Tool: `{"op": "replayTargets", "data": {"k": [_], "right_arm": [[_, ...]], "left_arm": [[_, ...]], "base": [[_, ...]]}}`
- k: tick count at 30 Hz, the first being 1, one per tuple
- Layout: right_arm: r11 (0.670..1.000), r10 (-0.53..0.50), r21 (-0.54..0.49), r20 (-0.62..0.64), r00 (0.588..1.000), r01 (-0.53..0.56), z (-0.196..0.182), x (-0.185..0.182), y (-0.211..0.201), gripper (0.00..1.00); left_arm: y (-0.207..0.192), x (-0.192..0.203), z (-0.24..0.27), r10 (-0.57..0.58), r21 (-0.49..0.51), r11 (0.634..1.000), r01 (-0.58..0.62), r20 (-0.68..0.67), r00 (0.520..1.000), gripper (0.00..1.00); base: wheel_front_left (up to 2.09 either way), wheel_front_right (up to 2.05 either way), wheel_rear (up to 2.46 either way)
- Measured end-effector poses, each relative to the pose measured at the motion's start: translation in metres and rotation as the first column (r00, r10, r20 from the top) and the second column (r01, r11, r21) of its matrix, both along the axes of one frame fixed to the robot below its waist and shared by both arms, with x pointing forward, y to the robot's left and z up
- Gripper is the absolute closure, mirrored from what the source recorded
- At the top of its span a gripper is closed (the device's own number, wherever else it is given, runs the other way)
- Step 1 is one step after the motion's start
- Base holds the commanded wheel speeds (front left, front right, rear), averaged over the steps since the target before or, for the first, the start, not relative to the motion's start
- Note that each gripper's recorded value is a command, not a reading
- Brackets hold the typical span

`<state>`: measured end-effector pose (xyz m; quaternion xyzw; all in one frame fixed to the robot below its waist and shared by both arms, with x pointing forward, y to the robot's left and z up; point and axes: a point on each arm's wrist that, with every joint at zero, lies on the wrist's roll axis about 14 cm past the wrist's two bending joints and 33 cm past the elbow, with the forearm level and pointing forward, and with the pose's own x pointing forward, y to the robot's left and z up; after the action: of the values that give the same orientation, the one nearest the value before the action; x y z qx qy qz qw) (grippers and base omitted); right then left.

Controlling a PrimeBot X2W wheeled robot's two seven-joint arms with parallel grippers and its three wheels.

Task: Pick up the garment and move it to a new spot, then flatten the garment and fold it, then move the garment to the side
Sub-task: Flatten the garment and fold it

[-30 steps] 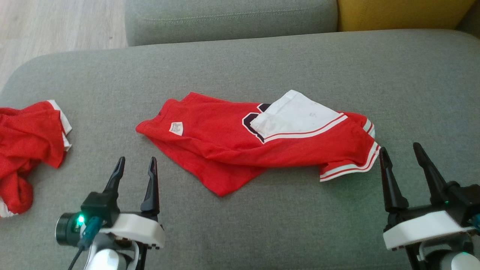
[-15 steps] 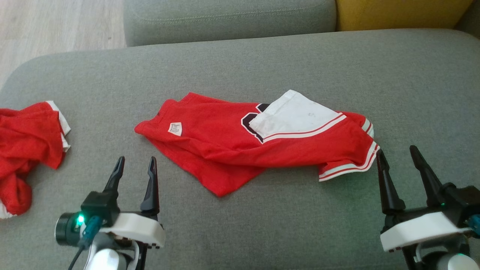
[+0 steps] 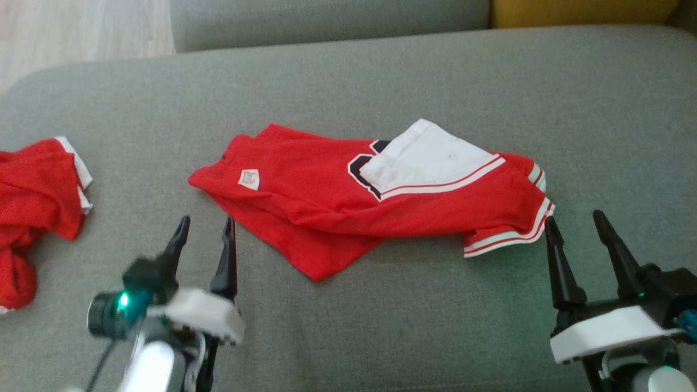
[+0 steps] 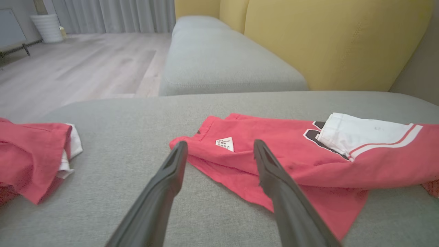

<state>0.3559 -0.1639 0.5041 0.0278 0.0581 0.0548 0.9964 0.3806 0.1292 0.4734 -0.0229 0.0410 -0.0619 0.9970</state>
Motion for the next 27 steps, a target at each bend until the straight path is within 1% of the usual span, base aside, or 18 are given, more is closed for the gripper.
{"op": "replayTargets", "data": {"k": [4,8,12,13,15,19,27], "right_arm": [[1.000,0.001,0.001,-0.015,1.000,-0.001,-0.006,0.009,0.000,0.00],[1.000,0.000,0.010,-0.024,1.000,0.000,-0.010,0.019,0.000,0.00],[1.000,0.006,0.015,-0.027,1.000,-0.005,-0.014,0.027,0.003,0.00],[1.000,-0.007,0.016,-0.024,1.000,0.008,-0.014,0.028,-0.001,0.00],[0.999,-0.027,0.019,-0.029,0.999,0.027,-0.016,0.026,-0.007,0.00],[0.999,-0.047,0.024,-0.038,0.998,0.048,-0.020,0.022,-0.013,0.00],[0.998,-0.059,0.033,-0.039,0.998,0.060,-0.021,0.020,-0.016,0.00]], "left_arm": [[-0.008,0.022,-0.016,-0.041,-0.037,0.999,0.037,-0.110,0.993,0.00],[-0.013,0.054,-0.019,-0.070,-0.047,0.997,0.063,-0.160,0.985,0.00],[-0.012,0.078,-0.038,-0.090,-0.055,0.995,0.079,-0.259,0.962,0.00],[-0.005,0.082,-0.050,-0.080,-0.043,0.997,0.070,-0.302,0.950,0.00],[0.003,0.082,-0.065,-0.061,-0.027,0.998,0.055,-0.346,0.936,0.00],[0.016,0.082,-0.082,-0.029,-0.025,0.999,0.021,-0.402,0.915,0.00],[0.021,0.090,-0.090,-0.025,-0.039,0.999,0.010,-0.422,0.906,0.00]], "base": [[0.00,0.00,0.00],[0.00,0.00,0.00],[0.00,0.00,0.00],[0.00,0.00,0.00],[0.00,0.00,0.00],[0.00,0.00,0.00],[0.00,0.00,0.00]]}}
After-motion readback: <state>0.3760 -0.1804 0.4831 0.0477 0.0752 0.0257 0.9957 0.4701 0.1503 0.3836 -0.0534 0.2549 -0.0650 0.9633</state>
